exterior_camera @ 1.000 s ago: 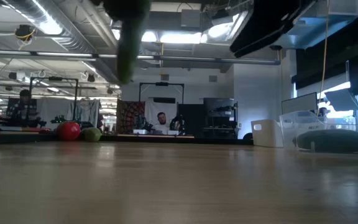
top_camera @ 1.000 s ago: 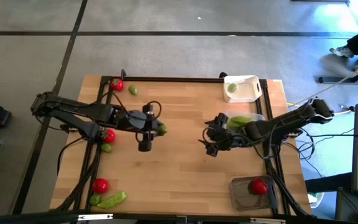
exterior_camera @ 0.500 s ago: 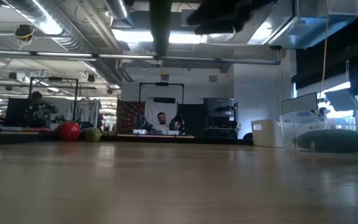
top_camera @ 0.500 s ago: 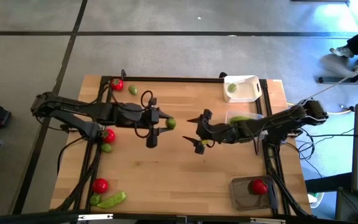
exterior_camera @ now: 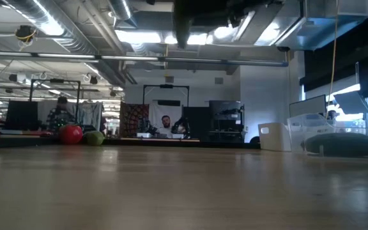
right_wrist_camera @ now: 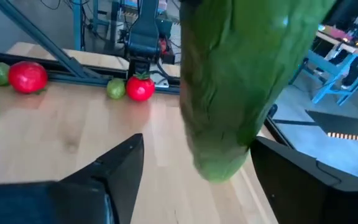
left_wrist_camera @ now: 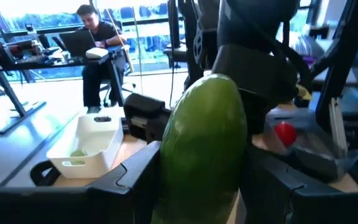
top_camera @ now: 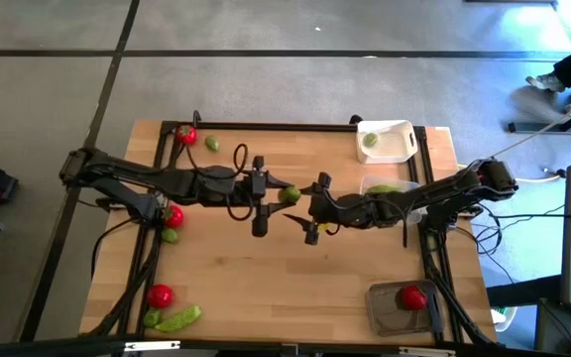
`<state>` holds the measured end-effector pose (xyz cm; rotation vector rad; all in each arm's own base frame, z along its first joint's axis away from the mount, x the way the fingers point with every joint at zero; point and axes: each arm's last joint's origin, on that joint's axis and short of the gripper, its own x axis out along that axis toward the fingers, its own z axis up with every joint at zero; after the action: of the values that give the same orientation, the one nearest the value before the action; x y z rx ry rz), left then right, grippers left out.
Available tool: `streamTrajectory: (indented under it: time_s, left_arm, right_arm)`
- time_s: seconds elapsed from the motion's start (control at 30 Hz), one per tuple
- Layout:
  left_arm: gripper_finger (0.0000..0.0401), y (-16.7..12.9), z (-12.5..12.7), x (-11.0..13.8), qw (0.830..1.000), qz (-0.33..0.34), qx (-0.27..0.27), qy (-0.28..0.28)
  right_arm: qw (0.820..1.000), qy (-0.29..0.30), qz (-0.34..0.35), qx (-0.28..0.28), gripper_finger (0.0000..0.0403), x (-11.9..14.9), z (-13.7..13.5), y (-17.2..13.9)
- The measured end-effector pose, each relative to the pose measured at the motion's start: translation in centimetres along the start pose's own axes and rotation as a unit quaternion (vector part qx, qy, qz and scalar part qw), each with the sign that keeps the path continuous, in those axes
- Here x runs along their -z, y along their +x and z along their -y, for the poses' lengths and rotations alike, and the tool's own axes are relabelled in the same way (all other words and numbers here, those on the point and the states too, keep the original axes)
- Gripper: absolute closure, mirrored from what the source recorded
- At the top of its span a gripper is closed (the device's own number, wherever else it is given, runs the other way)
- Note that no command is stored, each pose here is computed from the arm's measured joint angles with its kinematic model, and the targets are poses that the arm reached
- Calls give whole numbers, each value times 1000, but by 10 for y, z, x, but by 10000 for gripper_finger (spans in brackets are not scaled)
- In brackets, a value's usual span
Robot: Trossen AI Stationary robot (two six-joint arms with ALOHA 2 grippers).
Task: Sort produce into baskets
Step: Put the bottom cucumber into the transparent bin
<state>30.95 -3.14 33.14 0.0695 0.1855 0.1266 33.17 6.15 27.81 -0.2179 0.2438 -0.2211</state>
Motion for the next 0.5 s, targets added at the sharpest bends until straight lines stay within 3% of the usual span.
streamTrajectory:
  time_s: [0.2,0.37,0.5]
  left_arm:
    - [218,3,4,3,999,-3,34,-17]
    - [218,3,5,1,999,4,43,-15]
    - [218,3,6,0,999,13,44,-9]
  right_arm:
    - [999,-11,21,33,144,-7,2,-1]
    - [998,-5,52,-17,159,-11,1,-1]
    - [998,-5,53,-17,191,-11,0,0]
